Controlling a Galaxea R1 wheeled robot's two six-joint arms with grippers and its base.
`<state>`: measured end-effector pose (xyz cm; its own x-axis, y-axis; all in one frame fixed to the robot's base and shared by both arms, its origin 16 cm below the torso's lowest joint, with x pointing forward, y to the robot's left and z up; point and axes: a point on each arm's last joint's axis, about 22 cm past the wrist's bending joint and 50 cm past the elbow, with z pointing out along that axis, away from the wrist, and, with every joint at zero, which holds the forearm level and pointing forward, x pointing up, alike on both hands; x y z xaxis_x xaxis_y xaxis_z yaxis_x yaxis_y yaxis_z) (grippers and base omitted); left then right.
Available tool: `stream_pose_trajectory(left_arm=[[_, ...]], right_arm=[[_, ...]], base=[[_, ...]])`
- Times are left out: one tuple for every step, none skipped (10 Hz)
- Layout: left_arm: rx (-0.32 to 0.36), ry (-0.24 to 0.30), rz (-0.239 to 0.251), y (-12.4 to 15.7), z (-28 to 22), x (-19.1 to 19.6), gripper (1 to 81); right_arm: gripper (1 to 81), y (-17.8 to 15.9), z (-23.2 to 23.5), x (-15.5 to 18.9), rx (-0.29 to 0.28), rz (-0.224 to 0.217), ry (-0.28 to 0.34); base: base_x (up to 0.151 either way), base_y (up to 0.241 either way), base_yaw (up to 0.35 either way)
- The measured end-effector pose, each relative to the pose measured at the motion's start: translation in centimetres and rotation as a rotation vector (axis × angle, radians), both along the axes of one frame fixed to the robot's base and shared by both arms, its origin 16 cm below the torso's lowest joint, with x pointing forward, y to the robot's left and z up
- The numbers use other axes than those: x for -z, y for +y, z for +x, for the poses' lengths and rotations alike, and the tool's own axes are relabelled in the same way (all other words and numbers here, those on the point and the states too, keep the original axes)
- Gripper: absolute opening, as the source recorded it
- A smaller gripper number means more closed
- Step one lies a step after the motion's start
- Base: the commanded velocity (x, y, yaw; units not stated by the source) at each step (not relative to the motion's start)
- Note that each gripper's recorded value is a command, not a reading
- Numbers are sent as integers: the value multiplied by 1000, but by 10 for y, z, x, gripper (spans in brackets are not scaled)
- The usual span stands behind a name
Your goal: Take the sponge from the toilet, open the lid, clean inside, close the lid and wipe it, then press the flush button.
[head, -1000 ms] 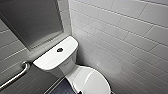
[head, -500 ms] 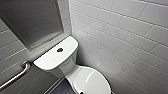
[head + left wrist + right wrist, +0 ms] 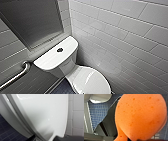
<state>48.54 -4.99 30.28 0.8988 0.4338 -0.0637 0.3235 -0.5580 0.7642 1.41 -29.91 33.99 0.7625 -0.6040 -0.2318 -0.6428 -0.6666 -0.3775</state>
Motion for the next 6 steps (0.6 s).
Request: stream_pose_trajectory(left_arm=[[-23, 10, -8, 1, 1, 0, 811], [-49, 27, -18, 1, 3, -1, 811], [-88, 53, -33, 2, 4, -1, 811], [-120, 63, -41, 5, 6, 0, 811], [-131, 69, -42, 6, 7, 1, 811], [-138, 73, -42, 7, 8, 1, 811]], right_arm=[[10, 0, 0, 0, 0, 0, 0], [10, 0, 0, 0, 0, 0, 0], [10, 0, 0, 0, 0, 0, 0], [10, 0, 0, 0, 0, 0, 0], [10, 0, 0, 0, 0, 0, 0], [10, 0, 0, 0, 0, 0, 0]], base=[[0, 0, 0], [0, 0, 0], [0, 0, 0], [0, 0, 0], [0, 0, 0], [0, 0, 0]])
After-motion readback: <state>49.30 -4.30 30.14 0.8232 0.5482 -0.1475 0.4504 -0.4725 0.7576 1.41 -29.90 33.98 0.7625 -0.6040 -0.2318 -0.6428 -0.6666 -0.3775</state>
